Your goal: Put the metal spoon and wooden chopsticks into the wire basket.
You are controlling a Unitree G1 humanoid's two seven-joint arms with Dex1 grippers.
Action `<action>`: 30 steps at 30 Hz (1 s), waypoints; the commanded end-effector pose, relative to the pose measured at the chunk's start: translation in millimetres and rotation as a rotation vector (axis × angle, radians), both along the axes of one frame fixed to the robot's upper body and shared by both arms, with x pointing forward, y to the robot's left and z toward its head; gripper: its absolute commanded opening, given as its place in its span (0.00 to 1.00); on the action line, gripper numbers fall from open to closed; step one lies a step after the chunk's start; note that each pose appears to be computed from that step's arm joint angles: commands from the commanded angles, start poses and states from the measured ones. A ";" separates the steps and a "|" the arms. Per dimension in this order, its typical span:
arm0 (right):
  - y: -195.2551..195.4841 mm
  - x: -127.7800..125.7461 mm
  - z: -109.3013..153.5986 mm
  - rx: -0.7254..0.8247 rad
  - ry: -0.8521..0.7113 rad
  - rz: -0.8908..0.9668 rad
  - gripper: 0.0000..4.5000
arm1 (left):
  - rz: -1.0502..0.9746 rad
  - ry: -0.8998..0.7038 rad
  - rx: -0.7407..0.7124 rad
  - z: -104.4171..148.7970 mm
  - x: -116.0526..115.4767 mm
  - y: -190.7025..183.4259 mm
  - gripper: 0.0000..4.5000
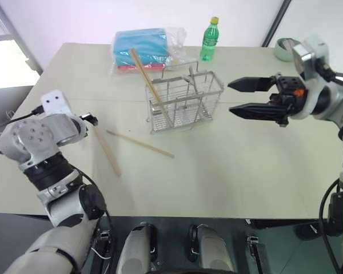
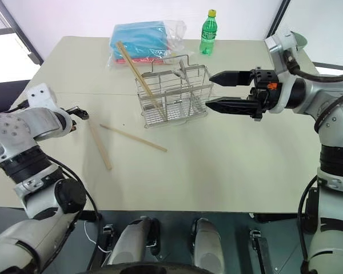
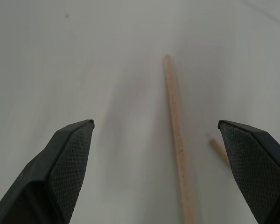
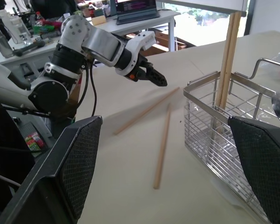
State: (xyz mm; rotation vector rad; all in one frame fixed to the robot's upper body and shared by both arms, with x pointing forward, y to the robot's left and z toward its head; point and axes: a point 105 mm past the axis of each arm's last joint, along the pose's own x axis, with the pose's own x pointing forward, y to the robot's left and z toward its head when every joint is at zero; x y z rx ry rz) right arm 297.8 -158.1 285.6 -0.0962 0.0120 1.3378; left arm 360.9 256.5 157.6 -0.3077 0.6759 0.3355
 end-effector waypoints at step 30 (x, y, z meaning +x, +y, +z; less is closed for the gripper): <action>-22.2 -12.1 3.5 0.024 -0.034 -0.096 0.99 | 0.100 -0.164 0.011 28.0 52.2 20.4 0.02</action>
